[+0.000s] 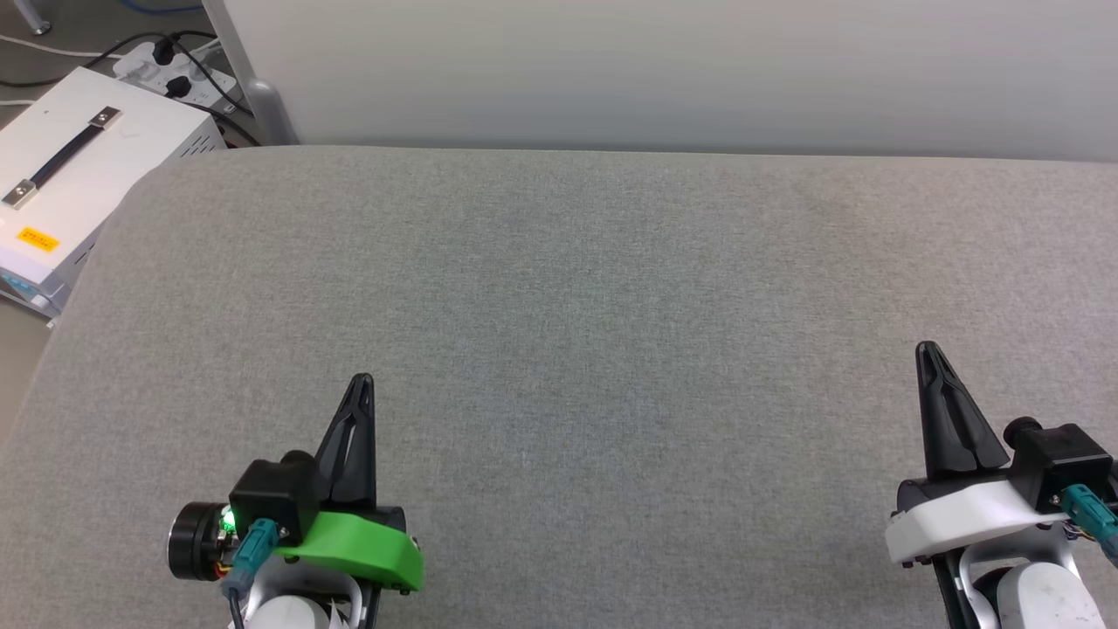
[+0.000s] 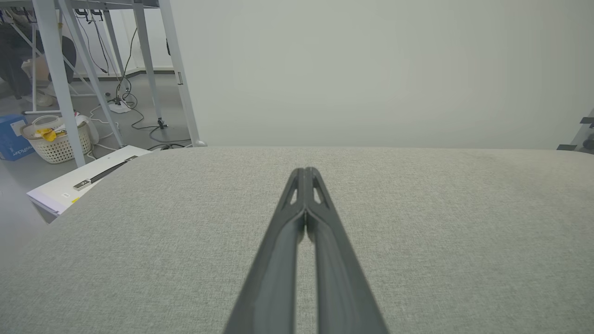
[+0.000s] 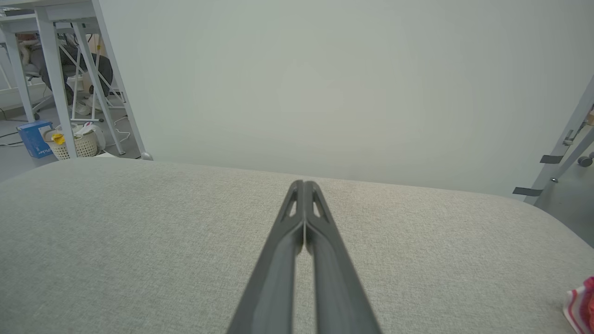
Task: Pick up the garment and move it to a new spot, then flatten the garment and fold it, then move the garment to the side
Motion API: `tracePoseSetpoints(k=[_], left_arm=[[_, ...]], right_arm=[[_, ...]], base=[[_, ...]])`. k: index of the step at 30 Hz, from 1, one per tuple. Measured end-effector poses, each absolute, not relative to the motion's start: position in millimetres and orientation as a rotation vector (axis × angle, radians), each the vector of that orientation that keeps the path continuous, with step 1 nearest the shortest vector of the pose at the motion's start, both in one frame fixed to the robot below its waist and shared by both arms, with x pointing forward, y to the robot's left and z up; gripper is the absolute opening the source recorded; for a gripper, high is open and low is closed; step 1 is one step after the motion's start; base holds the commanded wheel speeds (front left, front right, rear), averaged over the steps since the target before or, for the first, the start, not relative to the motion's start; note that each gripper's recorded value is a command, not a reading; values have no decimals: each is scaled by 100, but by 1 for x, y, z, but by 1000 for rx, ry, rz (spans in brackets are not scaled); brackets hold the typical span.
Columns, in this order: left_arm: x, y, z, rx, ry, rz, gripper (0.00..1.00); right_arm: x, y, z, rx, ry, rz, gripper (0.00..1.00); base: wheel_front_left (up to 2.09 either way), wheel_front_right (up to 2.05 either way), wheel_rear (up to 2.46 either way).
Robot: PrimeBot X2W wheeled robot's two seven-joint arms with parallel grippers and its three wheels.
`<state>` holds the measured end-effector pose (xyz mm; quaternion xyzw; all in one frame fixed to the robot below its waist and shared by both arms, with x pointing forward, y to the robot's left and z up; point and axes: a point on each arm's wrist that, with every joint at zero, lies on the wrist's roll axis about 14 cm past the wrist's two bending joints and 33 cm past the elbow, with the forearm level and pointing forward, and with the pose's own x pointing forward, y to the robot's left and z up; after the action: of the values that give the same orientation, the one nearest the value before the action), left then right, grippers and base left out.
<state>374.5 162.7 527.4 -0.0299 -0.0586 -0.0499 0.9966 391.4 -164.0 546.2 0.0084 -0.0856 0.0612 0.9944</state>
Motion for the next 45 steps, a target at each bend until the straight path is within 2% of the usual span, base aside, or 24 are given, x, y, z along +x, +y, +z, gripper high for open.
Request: tracePoseSetpoints(k=[45], left_arm=[[375, 169, 532, -14, -80, -65, 0]], right_arm=[[386, -162, 546, -9, -117, 128, 0]], base=[[0, 0, 0]])
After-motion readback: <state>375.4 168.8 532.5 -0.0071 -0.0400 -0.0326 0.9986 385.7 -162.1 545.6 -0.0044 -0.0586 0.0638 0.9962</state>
